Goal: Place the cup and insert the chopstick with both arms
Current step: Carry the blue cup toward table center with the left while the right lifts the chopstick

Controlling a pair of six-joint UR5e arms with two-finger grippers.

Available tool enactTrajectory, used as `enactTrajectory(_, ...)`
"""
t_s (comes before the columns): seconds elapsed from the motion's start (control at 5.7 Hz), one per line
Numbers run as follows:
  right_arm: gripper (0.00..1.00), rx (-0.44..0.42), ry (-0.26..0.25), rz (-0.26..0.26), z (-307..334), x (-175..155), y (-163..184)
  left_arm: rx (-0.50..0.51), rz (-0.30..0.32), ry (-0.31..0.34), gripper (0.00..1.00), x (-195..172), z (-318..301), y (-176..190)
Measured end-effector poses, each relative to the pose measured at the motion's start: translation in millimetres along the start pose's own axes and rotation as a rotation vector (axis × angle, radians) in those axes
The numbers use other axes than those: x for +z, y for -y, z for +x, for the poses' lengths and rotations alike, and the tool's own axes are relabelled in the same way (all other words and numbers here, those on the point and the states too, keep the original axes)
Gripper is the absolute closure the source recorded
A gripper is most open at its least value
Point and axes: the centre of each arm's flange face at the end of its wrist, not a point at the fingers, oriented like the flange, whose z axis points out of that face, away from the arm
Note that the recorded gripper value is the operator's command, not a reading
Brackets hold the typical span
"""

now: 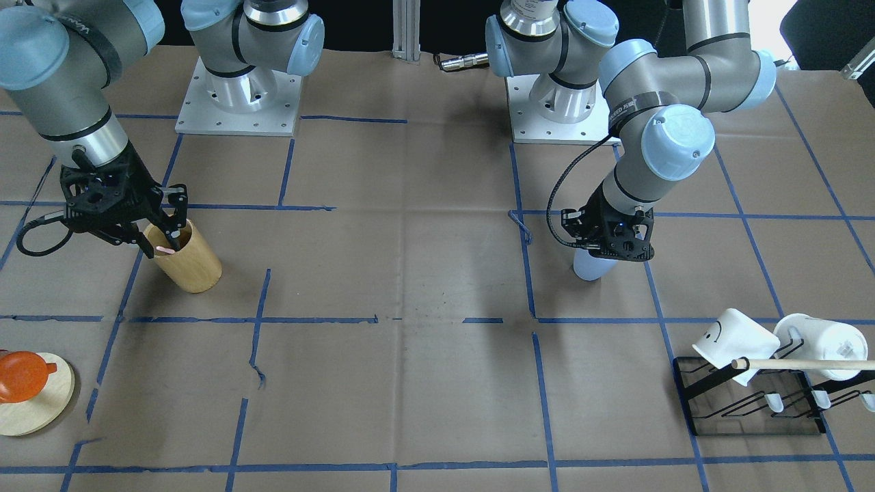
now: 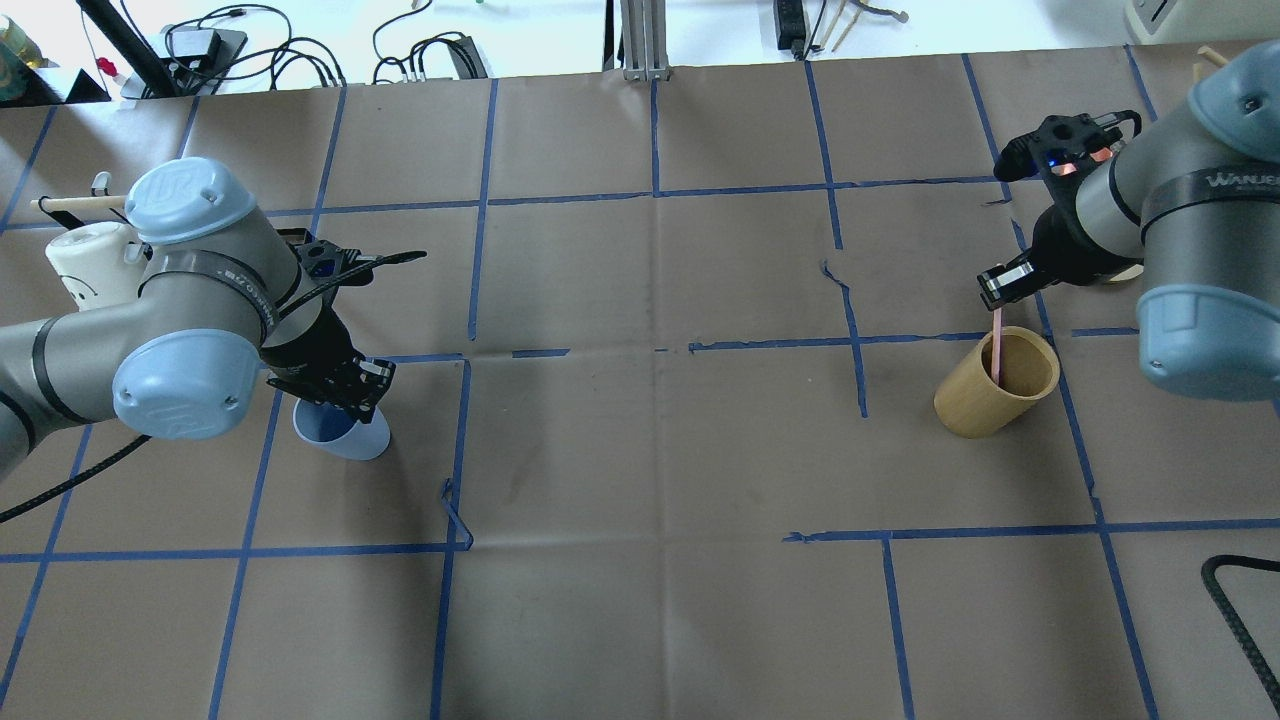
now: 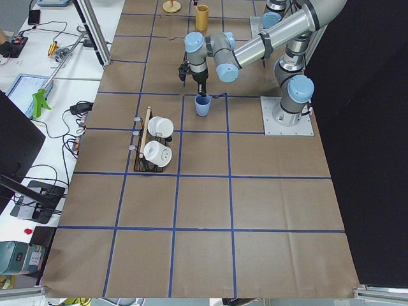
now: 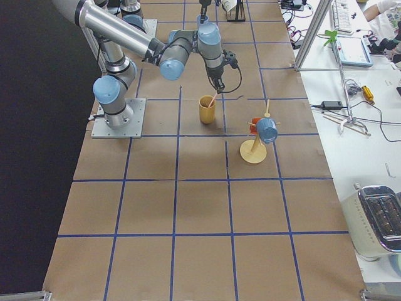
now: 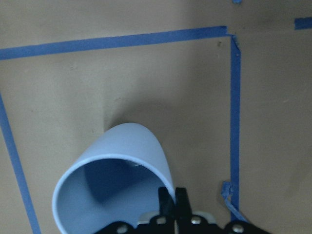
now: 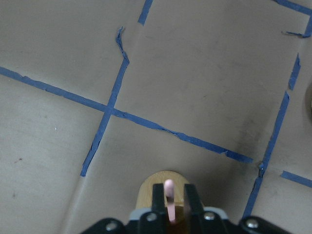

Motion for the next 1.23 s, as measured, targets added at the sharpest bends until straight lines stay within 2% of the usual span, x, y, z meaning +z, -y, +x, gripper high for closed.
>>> enactTrajectory(0.35,0.92,0.003,-0.018,0.015,3,-10,6,-0.054,0.029,0.006,1.00,-14,21,14)
enactTrajectory(0.7,0.92,0.024,-0.019,0.023,9,-44,22,-0.092,0.095,0.021,1.00,-42,115,64)
enactTrajectory(0.88,0.92,0.072,0.005,-0.007,13,-81,36,-0.138,0.146,0.019,1.00,-58,183,96)
enactTrajectory(1.05,0.92,0.141,0.031,-0.051,15,-123,49,-0.185,0.173,0.008,1.00,-64,247,111)
enactTrajectory(1.23,0.92,0.221,0.051,-0.095,15,-154,57,-0.203,0.174,0.006,1.00,-56,295,109)
